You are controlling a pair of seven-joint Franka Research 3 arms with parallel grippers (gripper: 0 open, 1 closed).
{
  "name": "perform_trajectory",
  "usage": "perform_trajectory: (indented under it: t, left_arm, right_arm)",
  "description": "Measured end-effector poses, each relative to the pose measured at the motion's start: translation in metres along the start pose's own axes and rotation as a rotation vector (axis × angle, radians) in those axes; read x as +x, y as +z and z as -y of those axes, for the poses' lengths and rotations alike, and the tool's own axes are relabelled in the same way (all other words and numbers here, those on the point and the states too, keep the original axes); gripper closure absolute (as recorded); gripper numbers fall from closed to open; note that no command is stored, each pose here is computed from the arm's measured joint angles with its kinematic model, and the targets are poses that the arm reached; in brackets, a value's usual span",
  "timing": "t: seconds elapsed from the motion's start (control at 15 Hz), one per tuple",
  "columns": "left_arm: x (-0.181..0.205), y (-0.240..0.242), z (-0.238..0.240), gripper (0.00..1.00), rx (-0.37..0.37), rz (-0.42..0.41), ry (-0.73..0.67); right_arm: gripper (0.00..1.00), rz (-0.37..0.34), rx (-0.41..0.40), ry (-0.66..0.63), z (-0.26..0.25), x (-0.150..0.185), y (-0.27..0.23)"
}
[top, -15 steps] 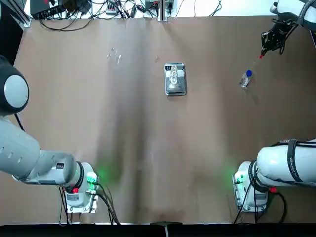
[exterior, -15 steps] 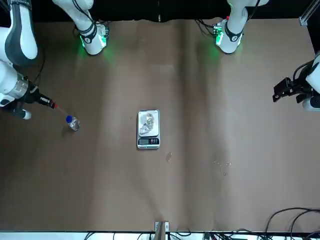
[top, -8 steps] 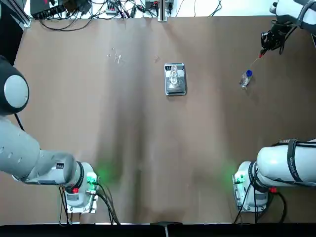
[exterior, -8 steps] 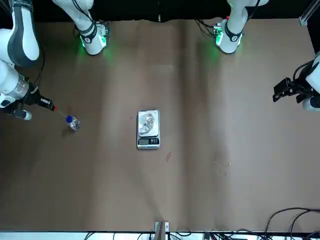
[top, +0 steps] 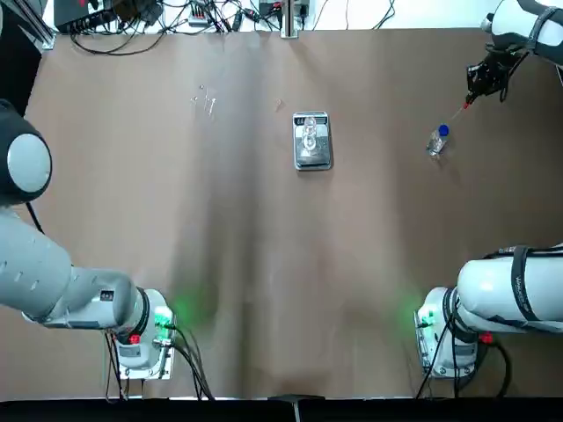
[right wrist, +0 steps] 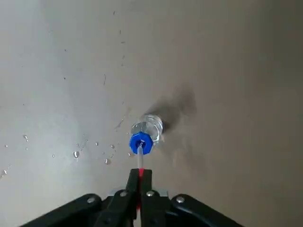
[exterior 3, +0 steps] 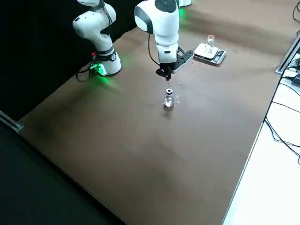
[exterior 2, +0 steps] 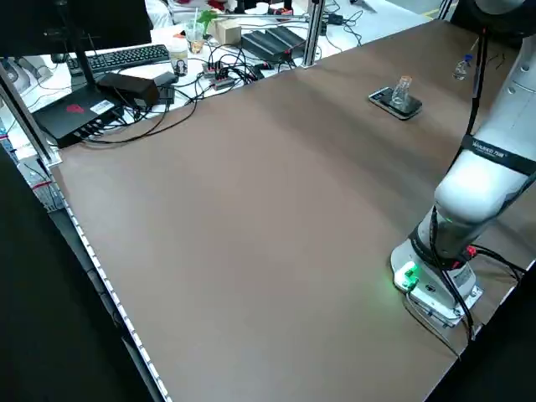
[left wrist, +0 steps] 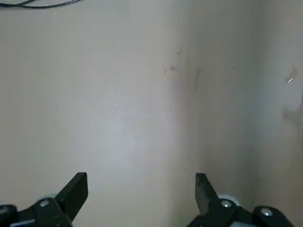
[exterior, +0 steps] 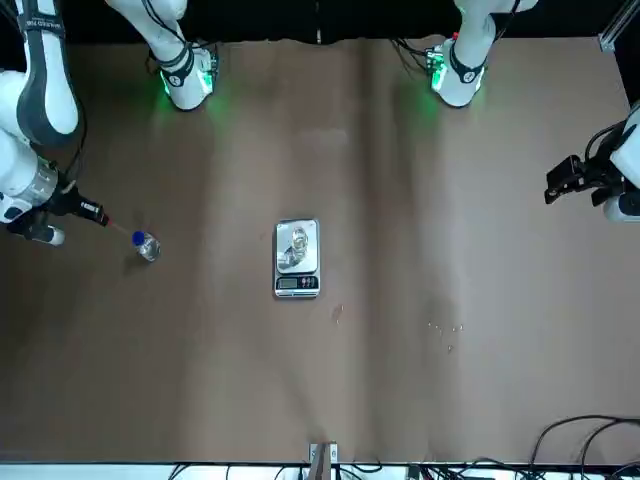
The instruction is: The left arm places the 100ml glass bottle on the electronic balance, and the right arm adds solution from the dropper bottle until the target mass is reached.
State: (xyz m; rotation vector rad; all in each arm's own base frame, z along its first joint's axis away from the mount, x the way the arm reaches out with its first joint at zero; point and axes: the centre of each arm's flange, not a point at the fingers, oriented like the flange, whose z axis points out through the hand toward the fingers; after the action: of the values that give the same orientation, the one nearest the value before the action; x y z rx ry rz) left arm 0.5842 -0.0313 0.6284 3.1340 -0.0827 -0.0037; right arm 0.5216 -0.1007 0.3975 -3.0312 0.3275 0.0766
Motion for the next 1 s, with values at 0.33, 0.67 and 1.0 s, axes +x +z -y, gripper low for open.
perform_trajectory:
  t: [0.33, 0.67, 1.0]
  left_arm:
    - [0.000, 0.000, 0.000, 0.00, 0.000, 0.000, 0.001]
    - [0.000, 0.000, 0.000, 0.00, 0.000, 0.000, 0.001]
    - [0.000, 0.000, 0.000, 0.00, 0.000, 0.000, 0.001]
  right_arm:
    - [0.96, 0.014, -0.001, -0.012, 0.001, 0.000, 0.009]
    - [0.96, 0.015, -0.002, -0.016, 0.002, 0.001, 0.017]
    - [0.96, 0.009, -0.004, -0.015, 0.001, 0.003, 0.027]
